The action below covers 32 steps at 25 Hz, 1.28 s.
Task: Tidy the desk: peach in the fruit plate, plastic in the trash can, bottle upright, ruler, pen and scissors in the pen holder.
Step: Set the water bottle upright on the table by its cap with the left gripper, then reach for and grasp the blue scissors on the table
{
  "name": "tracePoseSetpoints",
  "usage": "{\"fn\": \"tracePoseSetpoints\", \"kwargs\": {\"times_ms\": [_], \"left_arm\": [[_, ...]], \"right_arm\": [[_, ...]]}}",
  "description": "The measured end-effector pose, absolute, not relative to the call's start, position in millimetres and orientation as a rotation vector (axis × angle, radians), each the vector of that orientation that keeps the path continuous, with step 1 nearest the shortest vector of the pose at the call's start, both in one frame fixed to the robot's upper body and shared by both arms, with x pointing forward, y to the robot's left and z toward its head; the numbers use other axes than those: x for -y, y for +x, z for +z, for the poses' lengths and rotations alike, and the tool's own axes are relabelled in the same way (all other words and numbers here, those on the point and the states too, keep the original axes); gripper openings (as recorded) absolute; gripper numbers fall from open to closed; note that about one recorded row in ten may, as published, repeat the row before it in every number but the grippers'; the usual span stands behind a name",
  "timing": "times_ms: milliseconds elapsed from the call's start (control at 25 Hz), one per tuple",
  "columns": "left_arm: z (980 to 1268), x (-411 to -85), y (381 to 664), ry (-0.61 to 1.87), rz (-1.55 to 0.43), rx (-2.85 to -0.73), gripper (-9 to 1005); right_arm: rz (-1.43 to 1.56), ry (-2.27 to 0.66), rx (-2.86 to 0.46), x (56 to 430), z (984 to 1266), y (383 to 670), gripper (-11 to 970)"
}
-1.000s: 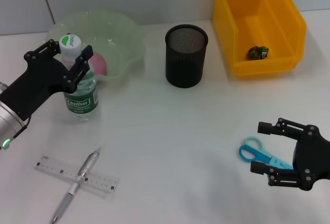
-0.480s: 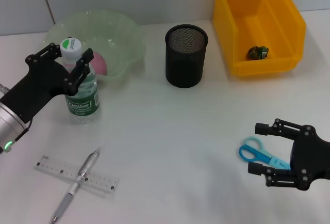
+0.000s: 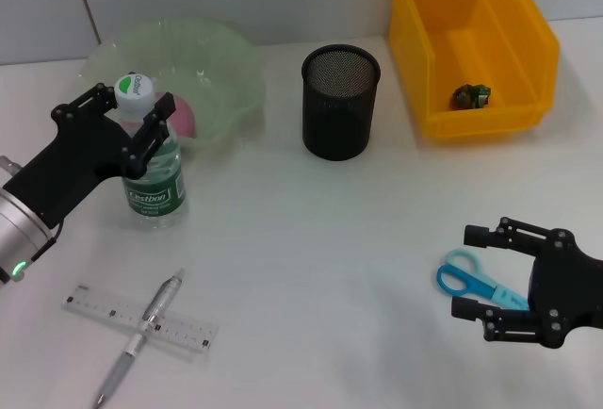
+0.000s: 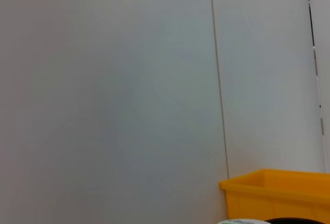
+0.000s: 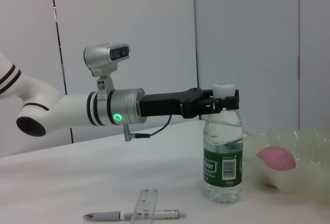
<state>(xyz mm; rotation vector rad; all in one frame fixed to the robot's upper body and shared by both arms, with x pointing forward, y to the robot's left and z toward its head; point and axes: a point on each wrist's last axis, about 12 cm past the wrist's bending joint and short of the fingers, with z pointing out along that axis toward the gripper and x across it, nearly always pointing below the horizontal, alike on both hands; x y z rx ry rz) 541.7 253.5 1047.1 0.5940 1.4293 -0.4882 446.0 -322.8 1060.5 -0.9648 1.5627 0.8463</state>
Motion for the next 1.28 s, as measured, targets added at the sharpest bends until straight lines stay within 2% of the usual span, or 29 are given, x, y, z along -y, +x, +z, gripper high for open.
{"fn": "tracePoseSetpoints", "kwargs": {"times_ms": [280,360,640,800,880,1000,1120,1240,1280], "left_arm": [[1047,-257,541,0.564,-0.49,-1.434,496],[1047,-258,541,0.562,-0.493,-1.436,625],[1047,-264,533,0.546,-0.518,-1.43,748],[1041,-276,511,0.548,-0.543,-1.431,818],[1038,-279,501,0.554,-0.546,-1.431,818],[1035,-283,479,0.611,-0.573,-1.413,818],[1036,-282,454,0.716,-0.643,-1.37,818],[1036,-280,439,0.794,-0.724,-1.345,818],[1034,-277,435,0.833,-0.766,-1.351,818]], "right_arm": [[0.848,-0.967,-1.564,323,1060,446,825],[0.848,-0.968,-1.564,323,1060,446,825],[0.848,-0.966,-1.564,323,1060,446,825],[0.871,-0.888,-1.59,327,1065,449,825],[0.898,-0.83,-1.621,330,1070,455,826],[0.929,-0.753,-1.688,339,1085,465,826],[0.918,-0.739,-1.828,349,1116,479,826],[0.891,-0.701,-2.074,350,1146,497,826],[0.83,-0.67,-2.254,348,1167,511,826]]}}
